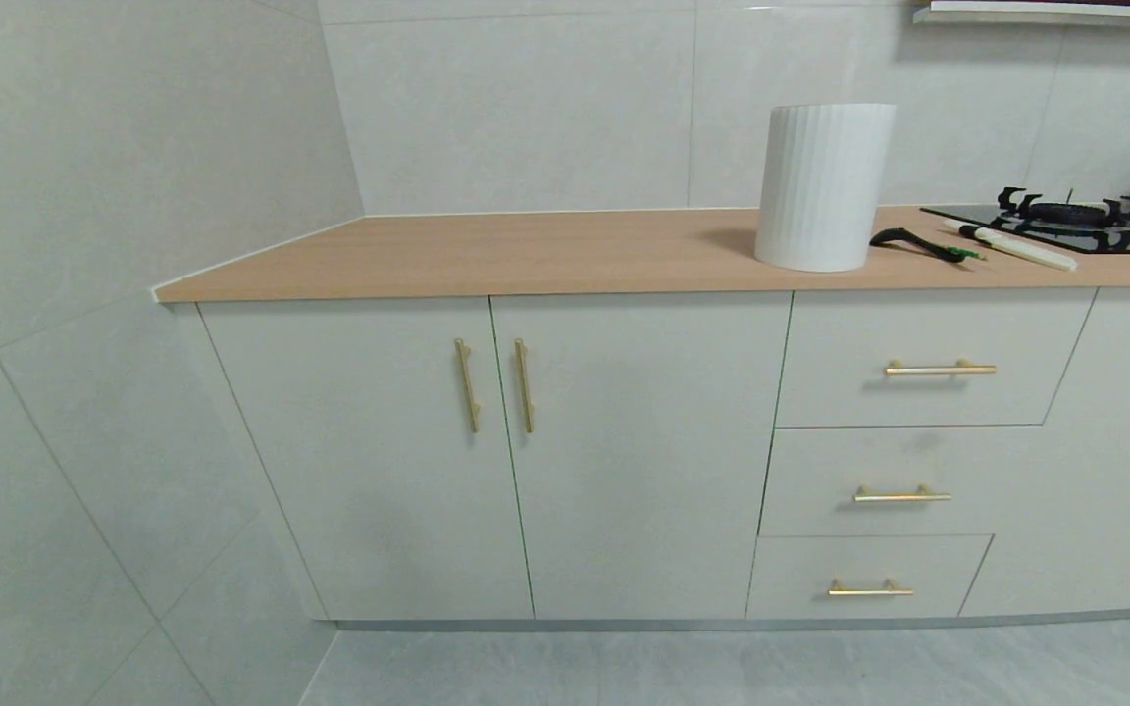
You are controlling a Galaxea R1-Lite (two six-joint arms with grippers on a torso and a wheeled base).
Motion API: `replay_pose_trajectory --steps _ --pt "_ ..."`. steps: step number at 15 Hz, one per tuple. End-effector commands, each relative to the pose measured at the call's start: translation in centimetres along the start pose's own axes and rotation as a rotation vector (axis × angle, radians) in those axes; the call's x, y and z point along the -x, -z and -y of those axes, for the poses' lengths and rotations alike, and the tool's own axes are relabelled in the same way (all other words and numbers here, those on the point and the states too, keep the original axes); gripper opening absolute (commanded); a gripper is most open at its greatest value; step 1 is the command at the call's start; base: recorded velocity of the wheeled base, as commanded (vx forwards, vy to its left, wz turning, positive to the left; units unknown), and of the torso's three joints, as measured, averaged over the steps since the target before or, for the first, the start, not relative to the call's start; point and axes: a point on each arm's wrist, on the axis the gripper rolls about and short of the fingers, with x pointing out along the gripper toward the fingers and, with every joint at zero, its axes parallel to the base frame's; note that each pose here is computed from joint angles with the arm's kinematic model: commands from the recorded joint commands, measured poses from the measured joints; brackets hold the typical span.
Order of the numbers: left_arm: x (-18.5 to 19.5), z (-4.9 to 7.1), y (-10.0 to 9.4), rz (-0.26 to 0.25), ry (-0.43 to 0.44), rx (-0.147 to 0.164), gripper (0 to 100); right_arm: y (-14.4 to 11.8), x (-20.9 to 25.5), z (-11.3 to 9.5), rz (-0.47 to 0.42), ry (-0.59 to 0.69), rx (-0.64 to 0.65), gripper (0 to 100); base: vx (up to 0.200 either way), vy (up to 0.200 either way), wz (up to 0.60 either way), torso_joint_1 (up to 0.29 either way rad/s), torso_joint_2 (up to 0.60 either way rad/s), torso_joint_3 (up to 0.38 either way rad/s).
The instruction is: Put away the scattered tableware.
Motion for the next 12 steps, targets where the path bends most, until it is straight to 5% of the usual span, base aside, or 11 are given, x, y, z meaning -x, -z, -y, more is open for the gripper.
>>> replay_pose_trajectory --steps 1,4,5,8,10,12 --pt "-0.11 0.07 0.53 -0.016 0.012 -0.004 100 0.43 -0.10 -0.03 -0.016 -0.010 0.005 100 0.000 0.000 0.00 0.000 0.00 0.000" --pt "-0.09 0.35 0.63 -0.021 0.136 -0.005 100 0.41 -0.07 -0.32 -0.016 -0.139 0.024 100 0.000 0.000 0.00 0.000 0.00 0.000" --pt "-0.05 0.50 1.00 -0.052 0.197 -0.036 100 0.92 -0.01 -0.43 -0.071 -0.201 0.042 100 0.000 0.000 0.00 0.000 0.00 0.000" --pt "-0.05 0.49 1.00 -0.054 0.193 -0.013 100 0.87 -0.02 -0.45 -0.064 -0.207 0.042 100 0.000 0.000 0.00 0.000 0.00 0.000" --pt "-0.05 0.50 1.00 -0.052 0.196 -0.040 100 0.91 -0.03 -0.44 -0.065 -0.206 0.044 100 0.000 0.000 0.00 0.000 0.00 0.000" --pt "-0.05 0.49 1.00 -0.053 0.194 -0.028 100 0.91 -0.03 -0.44 -0.065 -0.204 0.043 100 0.000 0.000 0.00 0.000 0.00 0.000"
